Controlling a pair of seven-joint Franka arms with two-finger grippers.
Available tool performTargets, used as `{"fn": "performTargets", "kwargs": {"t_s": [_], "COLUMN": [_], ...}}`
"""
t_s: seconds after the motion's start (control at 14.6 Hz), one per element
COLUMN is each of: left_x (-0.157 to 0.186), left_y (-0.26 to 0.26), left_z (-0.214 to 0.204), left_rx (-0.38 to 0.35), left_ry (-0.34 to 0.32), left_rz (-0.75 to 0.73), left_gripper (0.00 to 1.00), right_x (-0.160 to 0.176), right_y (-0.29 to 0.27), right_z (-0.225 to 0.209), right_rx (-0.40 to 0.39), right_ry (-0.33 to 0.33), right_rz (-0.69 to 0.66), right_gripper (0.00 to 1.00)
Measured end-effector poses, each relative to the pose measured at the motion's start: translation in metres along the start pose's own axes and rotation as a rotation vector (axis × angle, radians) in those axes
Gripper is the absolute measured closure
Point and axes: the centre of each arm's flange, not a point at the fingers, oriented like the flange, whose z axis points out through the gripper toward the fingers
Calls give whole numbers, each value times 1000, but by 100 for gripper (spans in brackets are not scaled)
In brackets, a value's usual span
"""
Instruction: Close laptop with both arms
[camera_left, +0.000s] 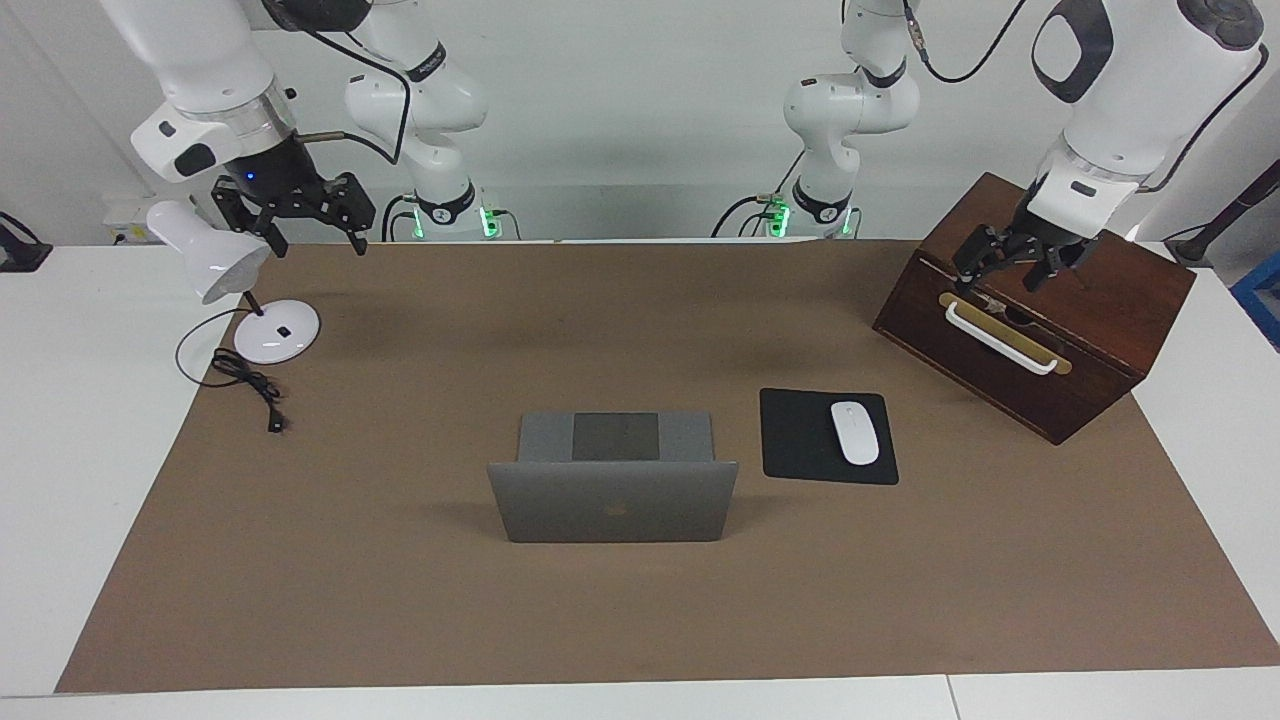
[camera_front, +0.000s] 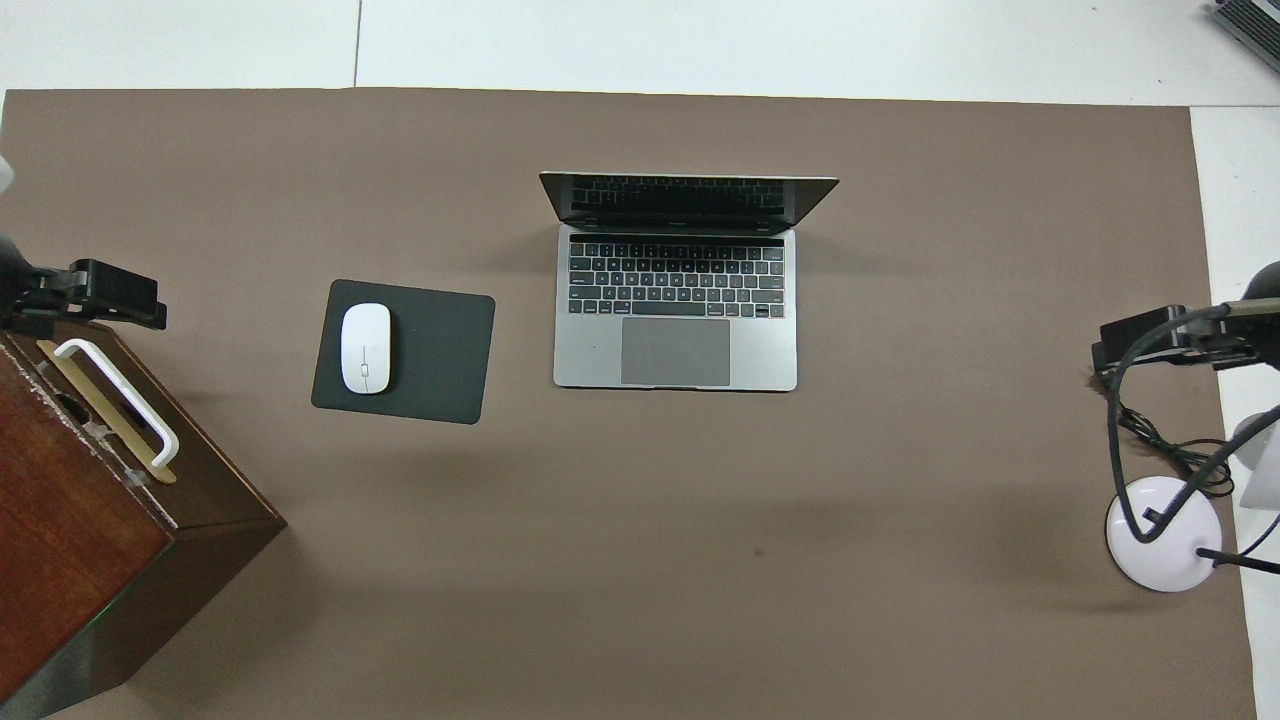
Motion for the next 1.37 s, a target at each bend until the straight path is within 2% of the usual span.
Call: {"fn": "performTargets", "kwargs": {"t_s": [0.41, 0.48, 0.75, 1.03, 1.23, 1.37], "left_x": [1, 1, 3, 4, 3, 2], "left_y": [0, 0, 2, 2, 3, 11], "left_z": [-2, -2, -3, -2, 6, 8], "left_rx": [-1, -1, -3, -6, -8, -38], "left_ry": [17, 18, 33, 41, 23, 5], "left_rz": [-3, -10, -97, -169, -236, -312], "left_gripper": [0, 7, 56, 99, 99, 99], "right_x": [0, 0, 0, 0, 0, 0], "right_y": [0, 0, 0, 0, 0, 0], "right_z": [0, 0, 0, 0, 0, 0], "right_rx": [0, 0, 0, 0, 0, 0], "right_ry": [0, 0, 0, 0, 0, 0], "right_rz": [0, 0, 0, 0, 0, 0], "right_gripper": [0, 0, 0, 0, 0, 0]}}
